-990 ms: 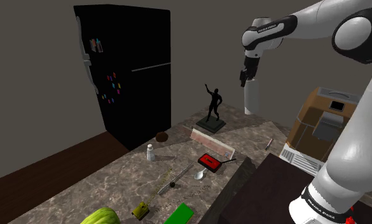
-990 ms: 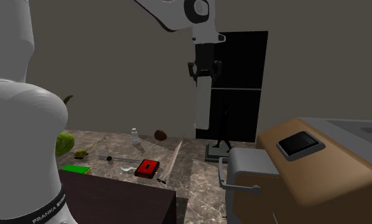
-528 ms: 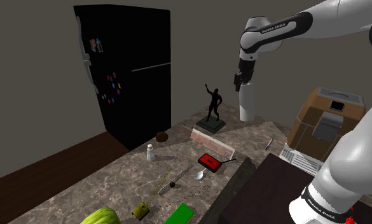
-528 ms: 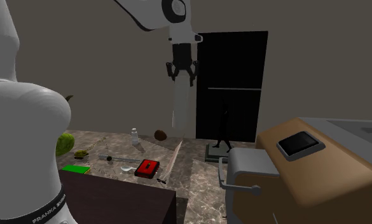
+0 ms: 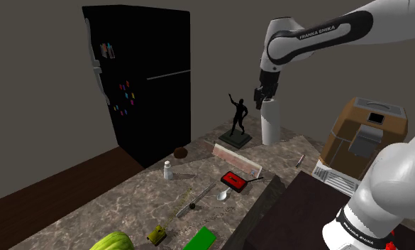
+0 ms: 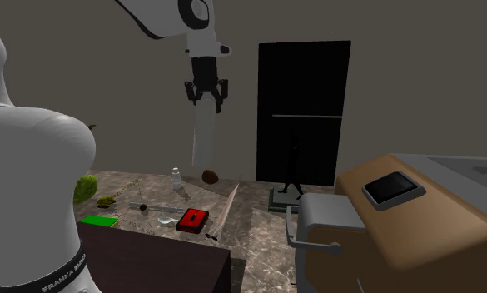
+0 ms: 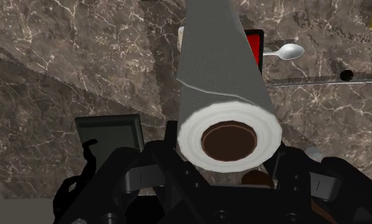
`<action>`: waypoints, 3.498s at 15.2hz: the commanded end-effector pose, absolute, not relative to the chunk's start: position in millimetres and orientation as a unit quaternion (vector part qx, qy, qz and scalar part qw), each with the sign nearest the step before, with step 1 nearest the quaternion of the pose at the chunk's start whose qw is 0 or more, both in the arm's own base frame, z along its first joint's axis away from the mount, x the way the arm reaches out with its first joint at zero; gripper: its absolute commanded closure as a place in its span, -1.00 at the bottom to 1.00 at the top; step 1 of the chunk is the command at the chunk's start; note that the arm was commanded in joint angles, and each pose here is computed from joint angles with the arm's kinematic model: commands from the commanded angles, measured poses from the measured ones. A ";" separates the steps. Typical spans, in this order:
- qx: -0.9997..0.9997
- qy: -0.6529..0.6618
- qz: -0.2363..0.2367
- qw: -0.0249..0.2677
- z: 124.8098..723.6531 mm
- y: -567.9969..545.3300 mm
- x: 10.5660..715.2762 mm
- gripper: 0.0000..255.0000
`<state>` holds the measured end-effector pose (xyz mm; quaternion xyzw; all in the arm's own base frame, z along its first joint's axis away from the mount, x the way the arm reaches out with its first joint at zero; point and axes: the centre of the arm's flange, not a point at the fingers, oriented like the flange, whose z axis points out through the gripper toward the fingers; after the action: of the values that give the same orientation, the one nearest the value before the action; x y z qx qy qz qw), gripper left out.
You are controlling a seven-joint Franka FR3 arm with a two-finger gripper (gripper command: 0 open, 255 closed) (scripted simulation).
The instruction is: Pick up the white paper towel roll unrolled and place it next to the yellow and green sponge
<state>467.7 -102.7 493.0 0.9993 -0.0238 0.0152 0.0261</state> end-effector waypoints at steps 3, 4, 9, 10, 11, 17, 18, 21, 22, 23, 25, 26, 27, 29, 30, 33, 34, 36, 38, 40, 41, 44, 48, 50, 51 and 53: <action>0.999 -0.025 0.015 0.026 494.0 -49.8 456.7 1.00; 0.999 -0.025 0.015 0.026 494.0 -36.9 453.8 1.00; 0.999 -0.025 0.015 0.026 494.2 27.5 439.4 1.00; 0.999 -0.025 0.015 0.026 494.2 40.4 436.5 1.00; 0.999 -0.025 0.015 0.026 494.3 53.2 433.6 1.00; 0.999 -0.025 0.015 0.026 494.5 130.5 416.3 1.00; 0.999 -0.025 0.015 0.026 494.6 143.4 413.4 1.00; 0.999 -0.025 0.015 0.026 494.7 182.0 404.8 1.00; 0.999 -0.025 0.015 0.026 494.8 194.9 401.9 1.00; 0.999 -0.025 0.015 0.026 494.8 207.8 399.0 1.00; 0.999 -0.025 0.015 0.026 489.5 217.7 396.8 1.00; 0.999 -0.025 0.015 0.026 484.3 217.6 396.7 1.00; 0.999 -0.025 0.015 0.026 479.0 217.7 396.8 1.00; 0.999 -0.025 0.015 0.026 468.4 217.7 396.8 1.00; 0.999 -0.025 0.015 0.026 463.1 217.7 396.8 1.00; 0.999 -0.025 0.015 0.026 447.3 217.7 396.8 1.00; 0.999 -0.025 0.015 0.026 442.0 217.7 396.8 1.00; 0.999 -0.025 0.015 0.026 431.5 217.7 396.8 1.00; 0.999 -0.025 0.015 0.026 420.9 217.7 396.8 1.00; 0.999 -0.025 0.015 0.026 410.4 217.7 396.8 1.00; 0.999 -0.025 0.015 0.026 405.1 217.7 396.8 1.00; 0.999 -0.025 0.015 0.026 389.2 217.7 396.8 1.00; 0.999 -0.025 0.015 0.026 368.1 217.7 396.8 1.00; 0.999 -0.025 0.015 0.026 357.6 217.7 396.8 1.00; 0.999 -0.025 0.015 0.026 352.3 217.7 396.8 1.00; 0.999 -0.025 0.015 0.026 341.7 217.7 396.8 1.00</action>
<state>396.2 216.3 346.2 0.9992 -0.0246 0.0148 0.0265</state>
